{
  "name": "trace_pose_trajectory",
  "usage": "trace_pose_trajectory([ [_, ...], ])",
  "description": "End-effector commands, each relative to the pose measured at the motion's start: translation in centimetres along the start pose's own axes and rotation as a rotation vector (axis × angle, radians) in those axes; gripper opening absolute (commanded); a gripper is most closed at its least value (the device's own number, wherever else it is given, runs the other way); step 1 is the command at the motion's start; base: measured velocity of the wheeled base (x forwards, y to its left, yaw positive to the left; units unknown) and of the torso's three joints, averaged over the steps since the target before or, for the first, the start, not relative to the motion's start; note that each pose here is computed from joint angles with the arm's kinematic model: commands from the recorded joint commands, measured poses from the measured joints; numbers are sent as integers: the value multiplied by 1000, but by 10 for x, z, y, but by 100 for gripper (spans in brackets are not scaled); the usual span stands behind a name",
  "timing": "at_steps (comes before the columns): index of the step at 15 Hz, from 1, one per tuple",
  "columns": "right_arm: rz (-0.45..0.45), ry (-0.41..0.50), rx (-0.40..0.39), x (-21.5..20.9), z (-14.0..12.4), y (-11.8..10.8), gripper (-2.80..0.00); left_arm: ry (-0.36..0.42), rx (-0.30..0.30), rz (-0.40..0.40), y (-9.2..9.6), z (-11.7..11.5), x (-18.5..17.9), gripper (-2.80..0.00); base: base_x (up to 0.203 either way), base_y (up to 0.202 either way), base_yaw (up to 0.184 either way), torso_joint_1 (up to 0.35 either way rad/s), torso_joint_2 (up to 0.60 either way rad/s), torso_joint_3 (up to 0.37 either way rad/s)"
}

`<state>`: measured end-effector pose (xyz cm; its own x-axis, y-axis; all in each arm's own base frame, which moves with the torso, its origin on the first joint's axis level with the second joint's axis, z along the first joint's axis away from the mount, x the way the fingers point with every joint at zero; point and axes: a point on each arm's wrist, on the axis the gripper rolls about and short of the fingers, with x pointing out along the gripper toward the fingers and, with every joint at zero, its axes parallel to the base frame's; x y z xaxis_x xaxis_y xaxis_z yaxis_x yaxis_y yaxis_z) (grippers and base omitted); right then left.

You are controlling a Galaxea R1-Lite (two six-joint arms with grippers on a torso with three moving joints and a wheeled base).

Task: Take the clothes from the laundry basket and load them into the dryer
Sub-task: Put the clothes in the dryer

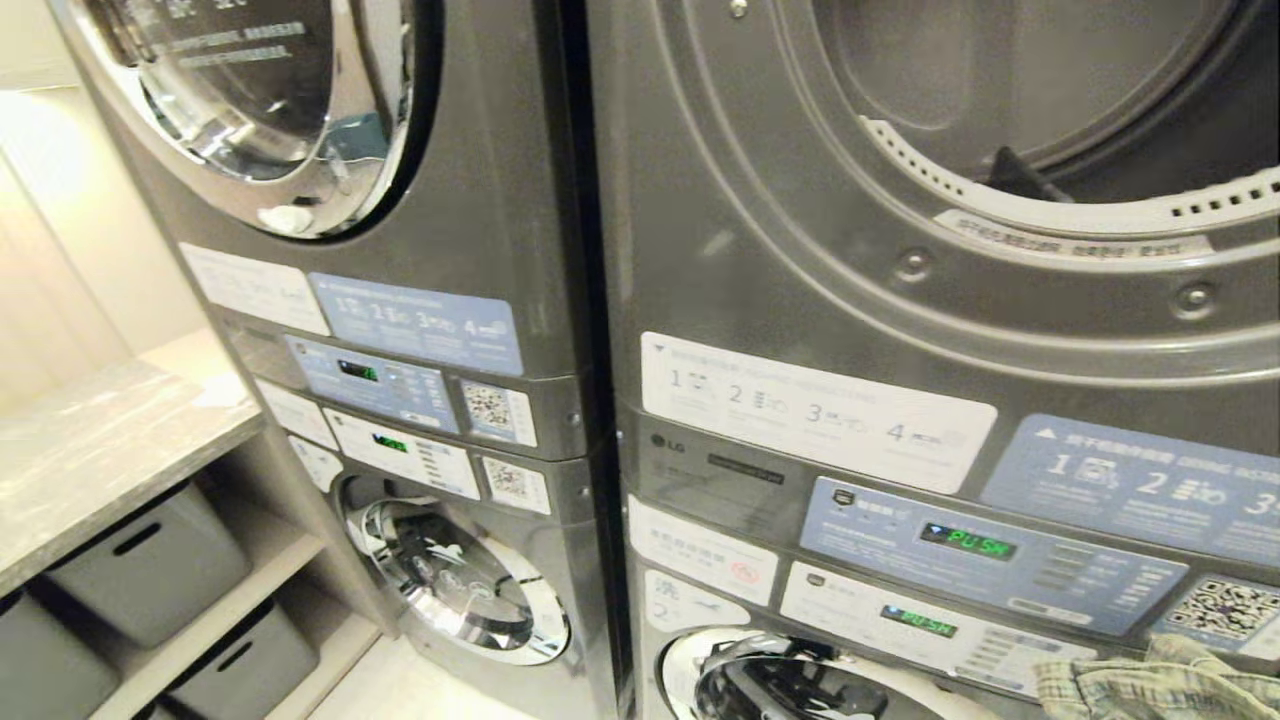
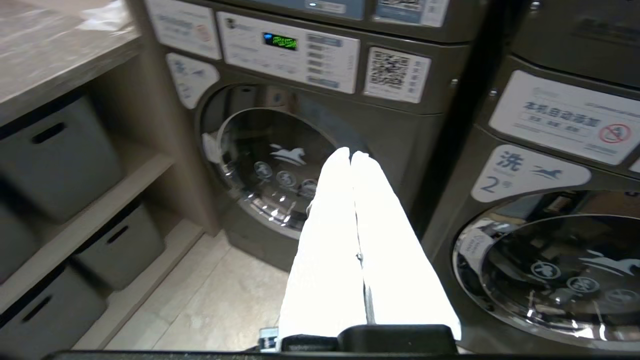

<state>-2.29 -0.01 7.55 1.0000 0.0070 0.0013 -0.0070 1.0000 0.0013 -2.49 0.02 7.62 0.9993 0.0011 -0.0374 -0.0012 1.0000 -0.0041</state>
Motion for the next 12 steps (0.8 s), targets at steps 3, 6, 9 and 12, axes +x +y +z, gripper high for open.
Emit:
trace_pose_trajectory([
  [3,2,0,-1,0,0,0,-280,-4,0,0,0,0,0,-280,1,-8,144,4,4,2],
  [6,2,-2,-3,0,0,0,-280,-4,0,0,0,0,0,-280,0,-1,20,1,1,1],
  [9,1,0,-3,0,0,0,-280,-4,0,0,0,0,0,-280,0,0,0,0,0,0],
  [12,1,0,-3,0,0,0,-280,-4,0,0,0,0,0,-280,0,0,0,0,0,0],
])
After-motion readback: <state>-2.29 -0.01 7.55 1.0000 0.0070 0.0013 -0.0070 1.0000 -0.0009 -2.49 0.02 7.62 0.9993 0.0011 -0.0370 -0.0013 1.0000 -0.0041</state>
